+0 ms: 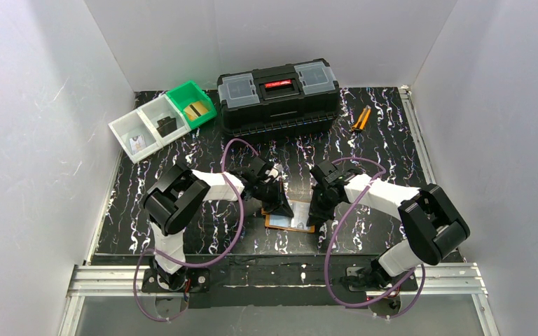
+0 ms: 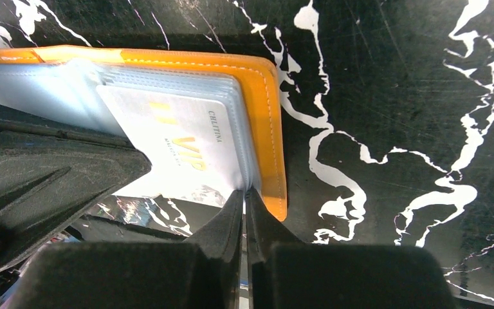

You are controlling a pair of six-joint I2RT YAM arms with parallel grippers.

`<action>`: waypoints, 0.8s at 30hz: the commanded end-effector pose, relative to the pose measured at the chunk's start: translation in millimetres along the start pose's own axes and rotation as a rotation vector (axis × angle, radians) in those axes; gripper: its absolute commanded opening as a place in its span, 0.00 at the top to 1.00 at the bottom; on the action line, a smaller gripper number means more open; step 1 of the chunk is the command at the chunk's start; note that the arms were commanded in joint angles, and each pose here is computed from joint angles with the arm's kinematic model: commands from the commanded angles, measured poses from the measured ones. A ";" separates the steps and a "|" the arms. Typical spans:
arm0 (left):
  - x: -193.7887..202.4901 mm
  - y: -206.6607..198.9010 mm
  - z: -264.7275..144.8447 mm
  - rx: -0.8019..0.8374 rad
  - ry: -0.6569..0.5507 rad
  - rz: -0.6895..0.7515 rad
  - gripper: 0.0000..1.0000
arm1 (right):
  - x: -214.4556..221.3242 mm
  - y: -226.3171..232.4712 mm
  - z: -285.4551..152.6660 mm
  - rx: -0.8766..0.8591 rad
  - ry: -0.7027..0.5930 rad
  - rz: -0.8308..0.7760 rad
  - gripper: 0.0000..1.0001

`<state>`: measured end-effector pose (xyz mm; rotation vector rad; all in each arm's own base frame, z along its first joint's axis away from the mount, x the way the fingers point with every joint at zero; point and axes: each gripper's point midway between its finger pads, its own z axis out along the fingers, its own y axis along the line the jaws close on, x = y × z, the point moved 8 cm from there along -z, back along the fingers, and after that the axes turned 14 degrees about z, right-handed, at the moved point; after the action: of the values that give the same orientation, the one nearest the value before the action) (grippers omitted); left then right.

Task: Take the credit cards out of the card holder
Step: Remove the credit card from the card holder.

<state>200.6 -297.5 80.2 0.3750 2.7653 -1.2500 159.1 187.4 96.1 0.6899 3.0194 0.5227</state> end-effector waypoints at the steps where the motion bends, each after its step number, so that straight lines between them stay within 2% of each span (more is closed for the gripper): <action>1: 8.6 -14.0 -12.8 0.024 0.028 0.041 1.00 | -2.7 -6.8 20.6 0.045 -0.037 0.012 0.95; 15: 12.9 4.3 -29.4 -0.034 0.023 0.037 1.00 | -4.8 -20.9 20.3 0.070 -0.050 0.043 0.96; 21: 11.9 3.8 -25.9 0.008 0.029 0.046 1.00 | -4.3 -18.9 20.8 0.054 -0.040 0.040 0.96; 24: 11.0 3.8 -22.3 0.031 0.029 0.048 0.93 | -4.7 -17.7 23.0 0.054 -0.030 0.036 0.96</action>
<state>193.7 -277.5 86.2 0.4301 2.7800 -1.2194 159.7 188.5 94.7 0.7357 3.0092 0.6004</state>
